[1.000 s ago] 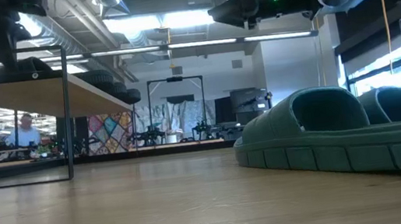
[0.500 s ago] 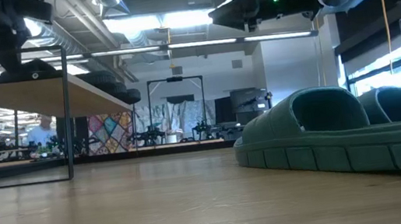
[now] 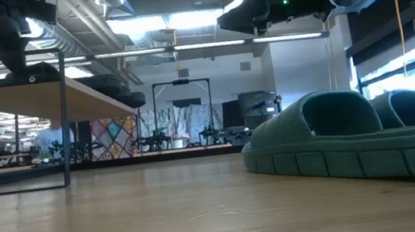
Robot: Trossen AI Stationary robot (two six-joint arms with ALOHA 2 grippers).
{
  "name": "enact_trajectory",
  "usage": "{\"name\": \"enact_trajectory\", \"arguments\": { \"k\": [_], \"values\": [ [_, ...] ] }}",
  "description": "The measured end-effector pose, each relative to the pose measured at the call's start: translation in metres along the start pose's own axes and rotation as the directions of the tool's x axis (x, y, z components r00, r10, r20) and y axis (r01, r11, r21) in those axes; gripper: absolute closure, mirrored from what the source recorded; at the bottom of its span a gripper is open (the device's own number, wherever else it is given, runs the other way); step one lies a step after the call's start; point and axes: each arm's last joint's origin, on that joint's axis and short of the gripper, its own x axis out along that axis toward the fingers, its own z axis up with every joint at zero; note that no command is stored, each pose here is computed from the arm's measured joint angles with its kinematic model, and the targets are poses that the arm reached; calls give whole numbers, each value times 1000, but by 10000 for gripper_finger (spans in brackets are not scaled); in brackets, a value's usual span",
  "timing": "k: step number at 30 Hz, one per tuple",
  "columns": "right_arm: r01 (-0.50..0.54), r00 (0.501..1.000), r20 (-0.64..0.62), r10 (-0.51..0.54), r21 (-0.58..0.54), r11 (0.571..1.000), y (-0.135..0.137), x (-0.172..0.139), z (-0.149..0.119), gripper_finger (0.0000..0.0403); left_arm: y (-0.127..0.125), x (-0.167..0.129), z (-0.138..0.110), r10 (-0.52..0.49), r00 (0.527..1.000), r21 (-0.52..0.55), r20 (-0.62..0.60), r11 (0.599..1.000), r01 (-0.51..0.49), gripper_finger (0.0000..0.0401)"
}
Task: Pick and place slides into the shelf
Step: Put the black slipper on the shelf
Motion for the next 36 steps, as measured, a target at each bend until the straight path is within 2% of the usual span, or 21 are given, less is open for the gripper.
{"name": "enact_trajectory", "arguments": {
  "k": [16, 20, 25, 27, 30, 34, 36],
  "values": [
    [0, 1000, 0, 0, 20, 1000, 0, 0, 0, 200, 0, -3, -4, -80, 995, 8, -67, 997, 80, 401],
    [0, 1000, 0, 0, 25, 1000, 0, 0, 0, 200, 6, -19, 0, -155, 988, -17, -18, 988, 155, 401],
    [-4, 1000, 1, 4, 26, 1000, 0, 0, 0, 200, 32, -55, -9, -206, 959, -52, 193, 974, 220, 401],
    [-4, 1000, 1, 4, 29, 1000, 0, 0, 0, 200, 47, -69, -17, -178, 923, -95, 341, 970, 223, 401],
    [-4, 1000, 1, 4, 51, 999, 0, 0, 0, 200, 71, -85, -42, -148, 833, -172, 534, 945, 278, 401],
    [-4, 1000, 1, 4, 73, 997, 0, 0, 0, 200, 100, -94, -86, -136, 661, -196, 738, 894, 403, 401],
    [-4, 1000, 1, 4, 75, 997, 0, 0, 0, 200, 112, -96, -107, -108, 571, -188, 814, 881, 434, 401]
  ]
}}
